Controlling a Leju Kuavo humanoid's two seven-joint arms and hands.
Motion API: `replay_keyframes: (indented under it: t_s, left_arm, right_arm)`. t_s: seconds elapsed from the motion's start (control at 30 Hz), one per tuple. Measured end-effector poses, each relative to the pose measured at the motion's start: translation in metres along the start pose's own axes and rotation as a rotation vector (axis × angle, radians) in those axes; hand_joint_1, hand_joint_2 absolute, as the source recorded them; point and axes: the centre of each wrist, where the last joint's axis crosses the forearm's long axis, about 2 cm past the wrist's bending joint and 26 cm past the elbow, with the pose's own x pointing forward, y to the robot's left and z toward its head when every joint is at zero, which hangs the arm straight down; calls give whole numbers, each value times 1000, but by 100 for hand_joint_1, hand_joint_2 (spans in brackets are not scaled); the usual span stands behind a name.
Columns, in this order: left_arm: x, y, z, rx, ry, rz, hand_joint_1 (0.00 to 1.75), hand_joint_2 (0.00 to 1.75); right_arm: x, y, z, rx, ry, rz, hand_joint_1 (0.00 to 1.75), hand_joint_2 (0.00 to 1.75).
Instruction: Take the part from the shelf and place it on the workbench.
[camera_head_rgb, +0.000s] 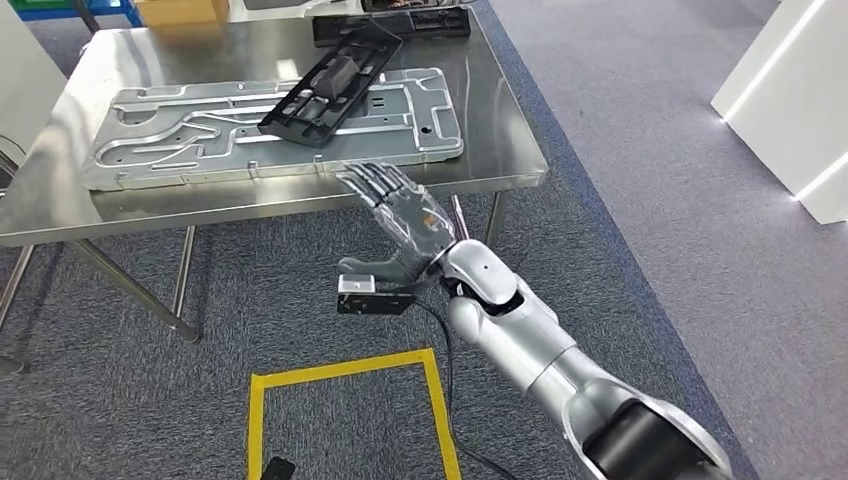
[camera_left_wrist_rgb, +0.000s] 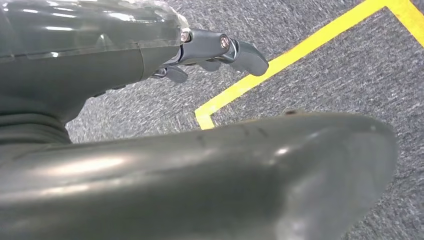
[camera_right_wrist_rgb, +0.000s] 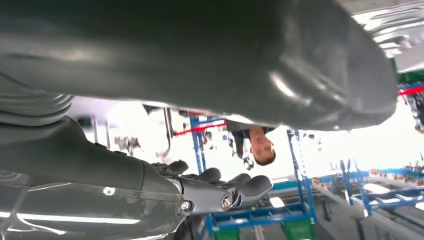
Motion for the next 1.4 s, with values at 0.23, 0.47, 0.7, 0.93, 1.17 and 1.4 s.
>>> replay_keyframes:
  t_s: [0.23,0.47,0.7,0.93,1.17,1.4]
  left_arm:
    - [-3,1,1,6,-15,14,0,0]
    - [3,-9,3,3,-27,27,0,0]
    - [0,-11,5,-2,-22,30,0,0]
    - [-3,-13,6,-11,-14,19,0,0]
    - [-14,-10,8,-15,1,1,0,0]
    - [-16,-7,7,-23,8,-13,0,0]
  right_arm:
    - [29,48,50,-28,83,-132,0,0]
    - [49,75,77,-29,147,-182,0,0]
    - [64,94,103,13,214,-196,0,0]
    - [70,99,108,16,245,-206,0,0]
    - [77,104,117,27,276,-209,0,0]
    - [79,103,122,20,293,-196,0,0]
